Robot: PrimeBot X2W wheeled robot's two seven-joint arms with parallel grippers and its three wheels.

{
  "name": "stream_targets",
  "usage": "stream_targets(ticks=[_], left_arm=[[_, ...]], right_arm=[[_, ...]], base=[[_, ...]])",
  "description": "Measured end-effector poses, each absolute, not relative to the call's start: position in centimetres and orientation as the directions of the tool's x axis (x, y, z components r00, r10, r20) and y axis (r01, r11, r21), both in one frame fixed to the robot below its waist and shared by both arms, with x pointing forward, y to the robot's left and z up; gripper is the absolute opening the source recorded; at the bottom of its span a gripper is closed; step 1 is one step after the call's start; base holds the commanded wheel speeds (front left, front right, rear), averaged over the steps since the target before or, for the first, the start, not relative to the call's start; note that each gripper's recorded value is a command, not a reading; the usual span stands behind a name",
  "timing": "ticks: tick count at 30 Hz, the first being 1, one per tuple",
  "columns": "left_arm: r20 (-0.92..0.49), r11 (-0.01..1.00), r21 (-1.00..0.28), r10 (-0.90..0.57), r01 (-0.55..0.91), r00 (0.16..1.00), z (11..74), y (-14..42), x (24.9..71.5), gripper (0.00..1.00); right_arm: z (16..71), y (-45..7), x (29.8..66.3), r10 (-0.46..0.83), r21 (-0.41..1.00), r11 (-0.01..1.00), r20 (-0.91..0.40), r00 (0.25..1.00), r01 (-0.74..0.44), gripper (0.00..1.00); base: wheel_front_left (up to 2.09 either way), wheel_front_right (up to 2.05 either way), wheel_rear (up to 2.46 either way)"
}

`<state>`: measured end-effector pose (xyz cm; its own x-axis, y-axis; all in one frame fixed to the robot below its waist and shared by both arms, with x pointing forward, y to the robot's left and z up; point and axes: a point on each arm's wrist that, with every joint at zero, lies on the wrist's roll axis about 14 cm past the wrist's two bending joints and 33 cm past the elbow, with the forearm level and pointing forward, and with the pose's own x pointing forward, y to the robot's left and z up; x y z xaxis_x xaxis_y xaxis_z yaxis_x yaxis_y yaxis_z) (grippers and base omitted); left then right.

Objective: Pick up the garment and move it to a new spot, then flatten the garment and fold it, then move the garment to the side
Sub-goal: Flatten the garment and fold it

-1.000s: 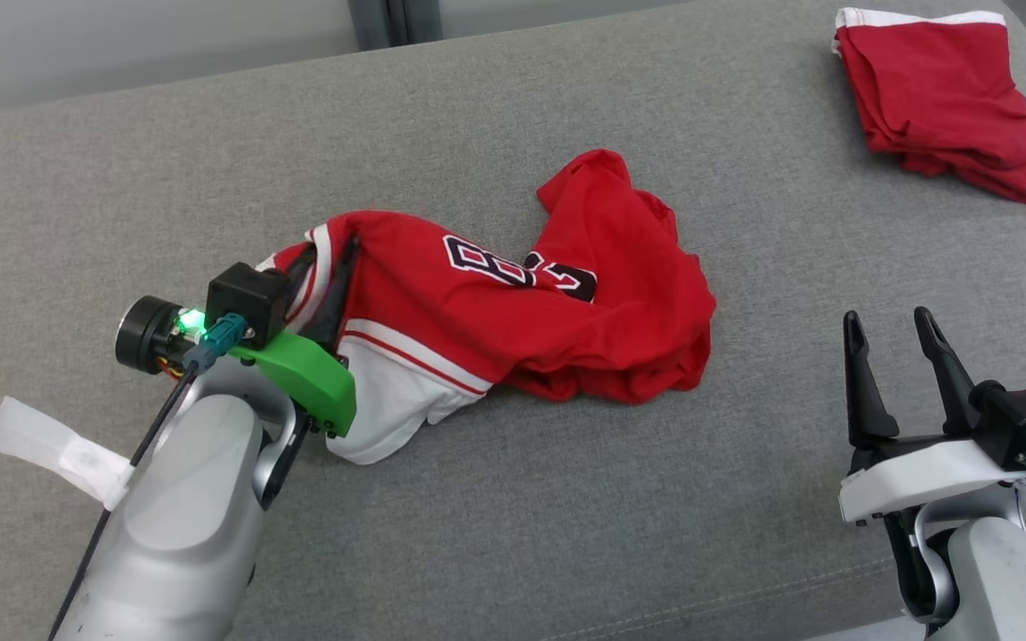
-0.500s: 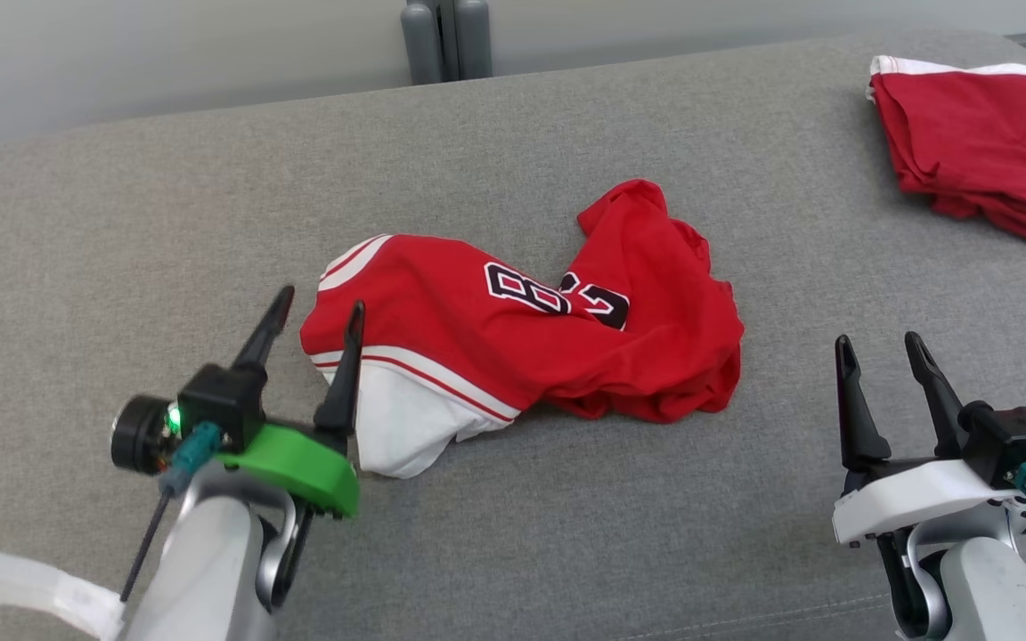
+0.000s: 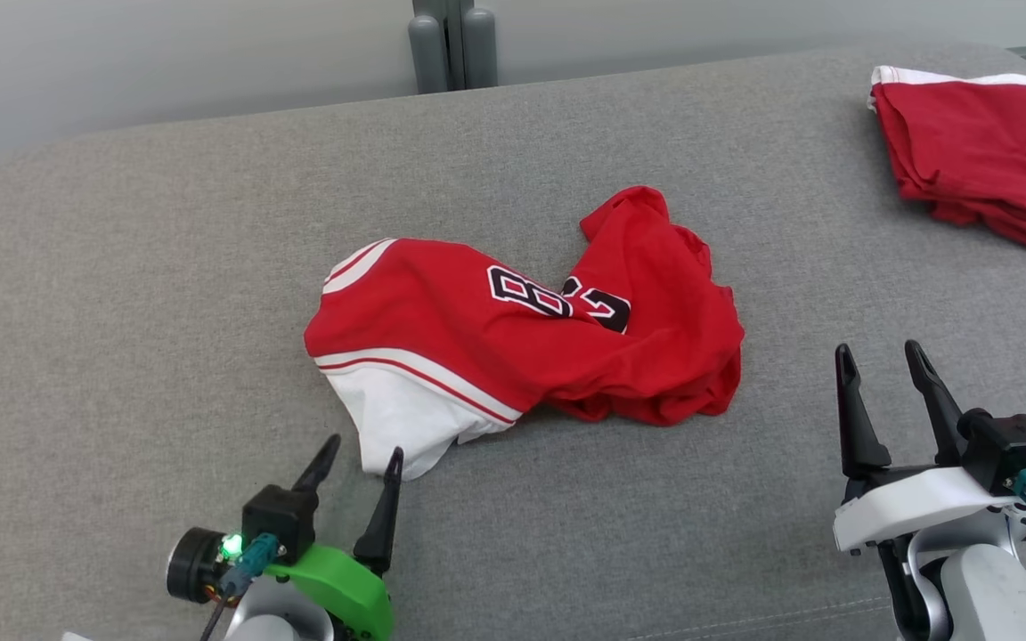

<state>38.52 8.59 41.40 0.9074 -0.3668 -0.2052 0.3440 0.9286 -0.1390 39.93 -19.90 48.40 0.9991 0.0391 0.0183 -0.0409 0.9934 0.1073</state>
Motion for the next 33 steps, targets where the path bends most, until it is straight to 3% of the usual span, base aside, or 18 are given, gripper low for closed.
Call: stream_targets(ticks=[4,7,23,33], left_arm=[[-0.257,0.918,-0.174,-0.391,0.355,0.884,39.8,7.4,37.9,1.00],[-0.277,0.914,-0.193,-0.399,0.356,0.874,39.2,7.0,37.9,0.00],[-0.121,0.921,-0.198,-0.364,0.337,0.924,44.1,8.5,36.9,0.00],[-0.261,0.960,-0.200,-0.244,0.195,0.934,40.8,13.0,31.7,0.00]], right_arm=[[48.3,-20.3,39.7,0.031,0.103,0.994,0.014,0.999,-0.032,1.00],[48.3,-20.9,39.7,0.021,0.093,0.995,0.011,1.000,-0.022,1.00],[48.4,-19.6,38.7,0.040,0.123,0.992,0.017,0.999,-0.041,1.00],[48.4,-17.6,39.4,0.084,0.150,0.985,0.019,0.996,-0.086,1.00]], base=[[0.00,0.00,0.00],[0.00,0.00,0.00],[0.00,0.00,0.00],[0.00,0.00,0.00]])
